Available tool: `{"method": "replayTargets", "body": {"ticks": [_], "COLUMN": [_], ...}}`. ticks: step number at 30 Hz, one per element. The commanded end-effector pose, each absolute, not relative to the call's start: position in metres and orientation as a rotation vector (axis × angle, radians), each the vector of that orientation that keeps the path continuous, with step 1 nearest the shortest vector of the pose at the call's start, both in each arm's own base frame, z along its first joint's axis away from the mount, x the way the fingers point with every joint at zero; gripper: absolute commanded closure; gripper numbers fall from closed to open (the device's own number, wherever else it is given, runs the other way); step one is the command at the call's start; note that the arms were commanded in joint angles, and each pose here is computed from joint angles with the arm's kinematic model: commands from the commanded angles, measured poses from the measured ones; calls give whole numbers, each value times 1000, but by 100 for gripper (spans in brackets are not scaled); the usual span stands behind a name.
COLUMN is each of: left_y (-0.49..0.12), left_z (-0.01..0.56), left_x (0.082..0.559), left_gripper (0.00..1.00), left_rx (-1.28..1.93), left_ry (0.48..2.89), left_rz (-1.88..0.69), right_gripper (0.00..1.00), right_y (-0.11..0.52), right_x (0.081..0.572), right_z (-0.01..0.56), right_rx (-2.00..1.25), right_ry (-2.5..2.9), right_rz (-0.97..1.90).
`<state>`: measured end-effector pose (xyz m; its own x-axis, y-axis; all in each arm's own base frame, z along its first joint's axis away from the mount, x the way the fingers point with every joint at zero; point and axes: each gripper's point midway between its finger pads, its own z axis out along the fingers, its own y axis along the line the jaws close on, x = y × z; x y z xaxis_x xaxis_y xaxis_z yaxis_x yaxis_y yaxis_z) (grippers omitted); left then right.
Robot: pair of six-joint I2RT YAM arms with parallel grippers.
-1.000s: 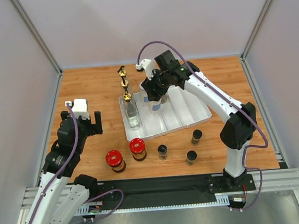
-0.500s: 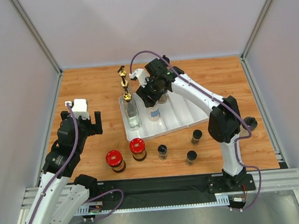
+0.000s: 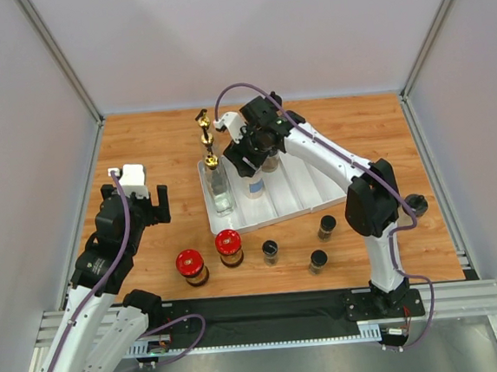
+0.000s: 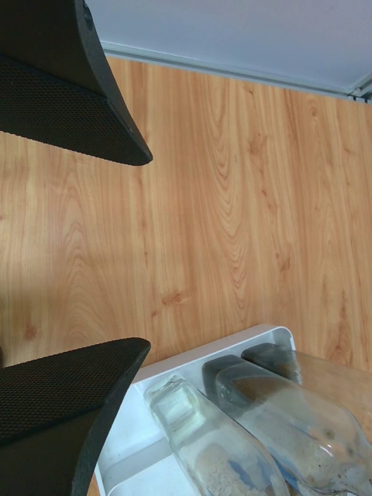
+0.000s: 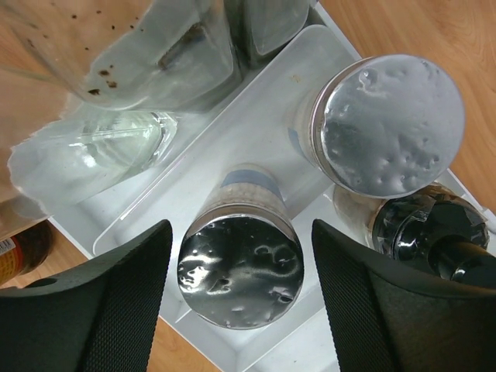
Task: Organize the condiment bottles
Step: Place the bottle in the storage box.
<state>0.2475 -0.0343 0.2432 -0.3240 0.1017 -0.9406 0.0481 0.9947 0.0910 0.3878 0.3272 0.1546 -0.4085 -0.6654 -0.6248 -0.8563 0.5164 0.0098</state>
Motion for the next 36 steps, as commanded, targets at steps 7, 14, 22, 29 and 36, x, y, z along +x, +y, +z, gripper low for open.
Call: {"method": "replayTargets", "body": {"ticks": [7,14,22,29,36], "left_y": [-36,-36,-36,-36,-35], "left_z": [250,250,248,248,246], "left_x": [251,251,251,252,253], "left_gripper": [0,0,0,0,0], "left_rx": [111,111,114,114,116], "left_ry": [1871,1873,1877,1878,1888], "left_rz": [51,49,54,56,65], "right_gripper": [25,23,23,21,21], "right_y": [328,316,288,247,224], "right_x": [391,391,414,464,514], "right_z": [221,258,278,289,277], "right_rx": [-1214,-1175,-1073,-876,-714], "right_ry": [2025,1955,1949,1960,2017], "right_rz": [428,397,348,297,293]}}
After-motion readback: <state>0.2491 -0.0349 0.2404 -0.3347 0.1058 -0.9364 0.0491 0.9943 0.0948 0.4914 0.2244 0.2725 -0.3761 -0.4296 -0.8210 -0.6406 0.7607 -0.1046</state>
